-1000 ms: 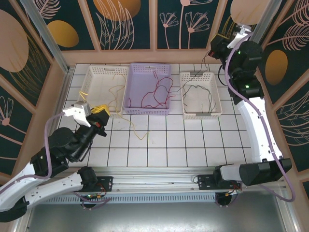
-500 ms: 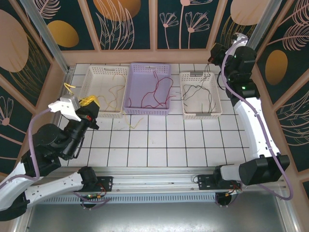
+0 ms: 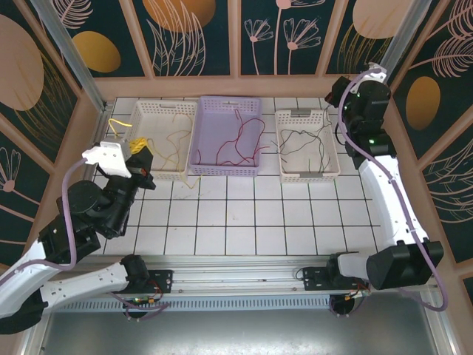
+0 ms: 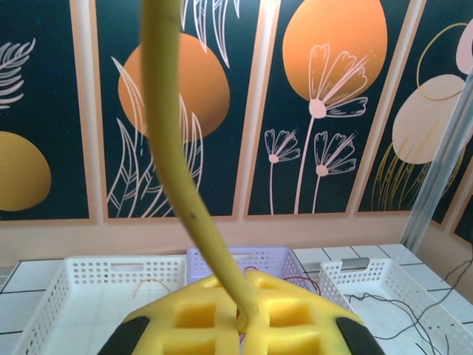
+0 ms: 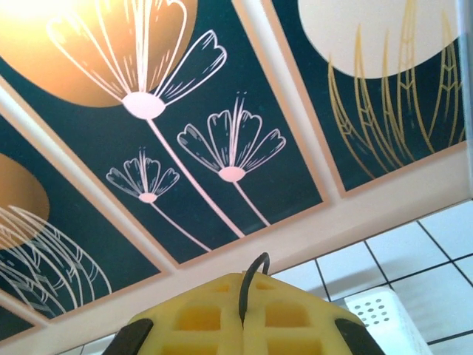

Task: Untangle the cables

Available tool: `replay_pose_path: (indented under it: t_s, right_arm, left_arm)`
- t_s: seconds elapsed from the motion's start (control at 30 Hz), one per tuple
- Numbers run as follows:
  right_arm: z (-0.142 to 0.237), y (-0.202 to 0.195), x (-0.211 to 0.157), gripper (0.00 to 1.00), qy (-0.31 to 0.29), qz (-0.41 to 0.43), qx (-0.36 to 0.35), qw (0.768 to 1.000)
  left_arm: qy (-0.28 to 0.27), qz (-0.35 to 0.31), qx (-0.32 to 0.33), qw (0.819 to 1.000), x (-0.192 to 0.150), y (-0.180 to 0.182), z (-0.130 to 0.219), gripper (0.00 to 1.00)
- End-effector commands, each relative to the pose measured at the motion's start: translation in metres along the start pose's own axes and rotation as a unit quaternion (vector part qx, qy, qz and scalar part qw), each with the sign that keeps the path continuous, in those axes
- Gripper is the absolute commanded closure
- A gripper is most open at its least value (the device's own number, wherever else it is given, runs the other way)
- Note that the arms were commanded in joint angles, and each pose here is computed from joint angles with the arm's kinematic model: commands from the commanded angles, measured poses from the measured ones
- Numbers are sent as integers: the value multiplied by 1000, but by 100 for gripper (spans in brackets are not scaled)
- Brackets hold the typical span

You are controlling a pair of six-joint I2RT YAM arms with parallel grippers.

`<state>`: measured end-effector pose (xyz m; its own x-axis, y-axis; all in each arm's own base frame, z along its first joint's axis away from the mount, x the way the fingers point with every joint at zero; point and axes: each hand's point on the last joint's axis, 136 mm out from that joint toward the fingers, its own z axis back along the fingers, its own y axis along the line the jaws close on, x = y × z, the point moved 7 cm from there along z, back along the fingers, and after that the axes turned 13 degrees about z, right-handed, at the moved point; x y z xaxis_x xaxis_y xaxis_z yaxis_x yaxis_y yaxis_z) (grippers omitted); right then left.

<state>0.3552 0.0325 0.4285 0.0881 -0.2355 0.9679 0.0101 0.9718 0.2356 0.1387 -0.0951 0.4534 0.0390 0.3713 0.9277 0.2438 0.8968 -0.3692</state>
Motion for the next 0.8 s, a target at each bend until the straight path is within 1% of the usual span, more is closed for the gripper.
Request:
replay_pose_path:
  t_s: [0.0, 0.13, 0.23, 0.33, 0.4, 0.5, 0.63, 0.77]
  right_arm:
    - [4, -9, 4, 100, -21, -1, -38, 999]
    - [-3, -17, -6, 100, -15, 23, -89, 996]
    - [-12, -27, -14, 100, -3, 38, -136, 990]
    - [-16, -24, -20, 100, -2, 60, -144, 988]
    - [-21, -16, -26, 100, 9, 82, -143, 986]
    - [-28, -10, -39, 100, 32, 86, -143, 985]
    - [-38, 1, -69, 100, 63, 111, -143, 981]
    - [-49, -1, -97, 100, 93, 113, -141, 979]
  left_arm:
    - [-16, -18, 18, 1000, 7, -3, -5, 100]
    - [-6, -34, 25, 999, 0, -9, -16, 100]
    - [3, -31, 21, 999, -4, -9, -27, 100]
    - [16, -36, 30, 999, -9, -5, -42, 100]
    - [20, -37, 29, 999, -12, -5, -48, 100]
    - [27, -35, 28, 999, -16, -4, -58, 100]
    - [41, -38, 44, 997, -24, 7, -77, 100]
    - [56, -28, 56, 996, -31, 22, -93, 100]
